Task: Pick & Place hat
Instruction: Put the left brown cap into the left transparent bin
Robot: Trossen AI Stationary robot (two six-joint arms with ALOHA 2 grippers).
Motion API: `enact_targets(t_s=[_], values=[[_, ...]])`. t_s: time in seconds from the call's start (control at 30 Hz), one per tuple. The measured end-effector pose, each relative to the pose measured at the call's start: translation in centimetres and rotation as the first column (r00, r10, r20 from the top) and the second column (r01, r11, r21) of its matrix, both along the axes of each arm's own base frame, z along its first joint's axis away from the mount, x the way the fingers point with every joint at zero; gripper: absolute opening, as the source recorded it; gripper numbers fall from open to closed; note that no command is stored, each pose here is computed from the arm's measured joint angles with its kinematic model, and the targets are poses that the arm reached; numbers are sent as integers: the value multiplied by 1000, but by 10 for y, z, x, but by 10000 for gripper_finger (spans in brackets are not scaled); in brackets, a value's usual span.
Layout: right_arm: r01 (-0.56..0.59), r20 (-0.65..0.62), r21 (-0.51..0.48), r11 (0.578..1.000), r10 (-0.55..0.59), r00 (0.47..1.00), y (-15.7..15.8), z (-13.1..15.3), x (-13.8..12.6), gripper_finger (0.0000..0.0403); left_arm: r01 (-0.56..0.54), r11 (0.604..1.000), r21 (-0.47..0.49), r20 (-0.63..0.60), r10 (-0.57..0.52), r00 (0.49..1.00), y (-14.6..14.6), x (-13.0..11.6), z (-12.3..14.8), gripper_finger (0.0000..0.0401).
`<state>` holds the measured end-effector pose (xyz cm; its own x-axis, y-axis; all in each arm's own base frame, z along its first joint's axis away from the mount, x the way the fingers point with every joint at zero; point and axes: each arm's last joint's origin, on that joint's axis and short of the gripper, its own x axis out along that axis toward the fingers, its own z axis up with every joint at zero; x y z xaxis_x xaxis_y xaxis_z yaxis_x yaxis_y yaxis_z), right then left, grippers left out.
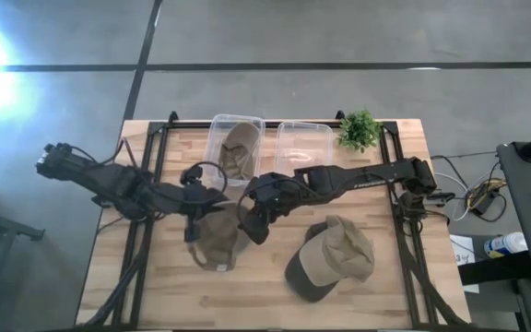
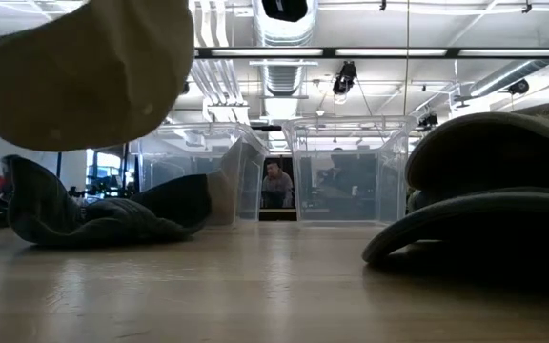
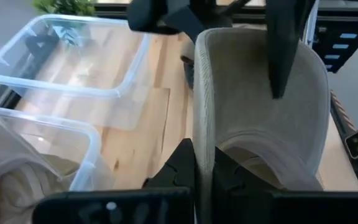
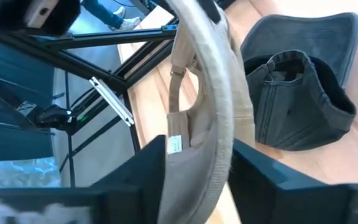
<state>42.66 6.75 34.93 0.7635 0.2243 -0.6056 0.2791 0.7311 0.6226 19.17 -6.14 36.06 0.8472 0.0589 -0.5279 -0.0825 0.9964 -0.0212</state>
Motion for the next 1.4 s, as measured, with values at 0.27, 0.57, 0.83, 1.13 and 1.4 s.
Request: enact_targets(t_s=[0.27, 0.57, 0.83, 1.13, 1.4], values=[[28, -10, -28, 999, -28, 1000, -1, -2, 0, 18, -12, 999, -45, 26, 13, 1000, 0, -3, 7, 24], [95, 14, -53, 994, -94, 995, -6, 1, 1, 14, -67, 985, -161, 32, 73, 997, -1, -12, 10, 156], [380, 93, -123, 917, -371, 924, -33, 21, -10, 13, -309, 945, -105, 91, 318, 944, 8, -59, 25, 234], [735, 205, -169, 656, -706, 678, -96, 34, -20, 13, -359, 929, -85, 256, 369, 894, 2, -86, 38, 236], [701, -46, -92, 707, -706, 706, -127, -21, 6, 13, -404, 914, -34, 194, 403, 895, -3, -79, 26, 236]])
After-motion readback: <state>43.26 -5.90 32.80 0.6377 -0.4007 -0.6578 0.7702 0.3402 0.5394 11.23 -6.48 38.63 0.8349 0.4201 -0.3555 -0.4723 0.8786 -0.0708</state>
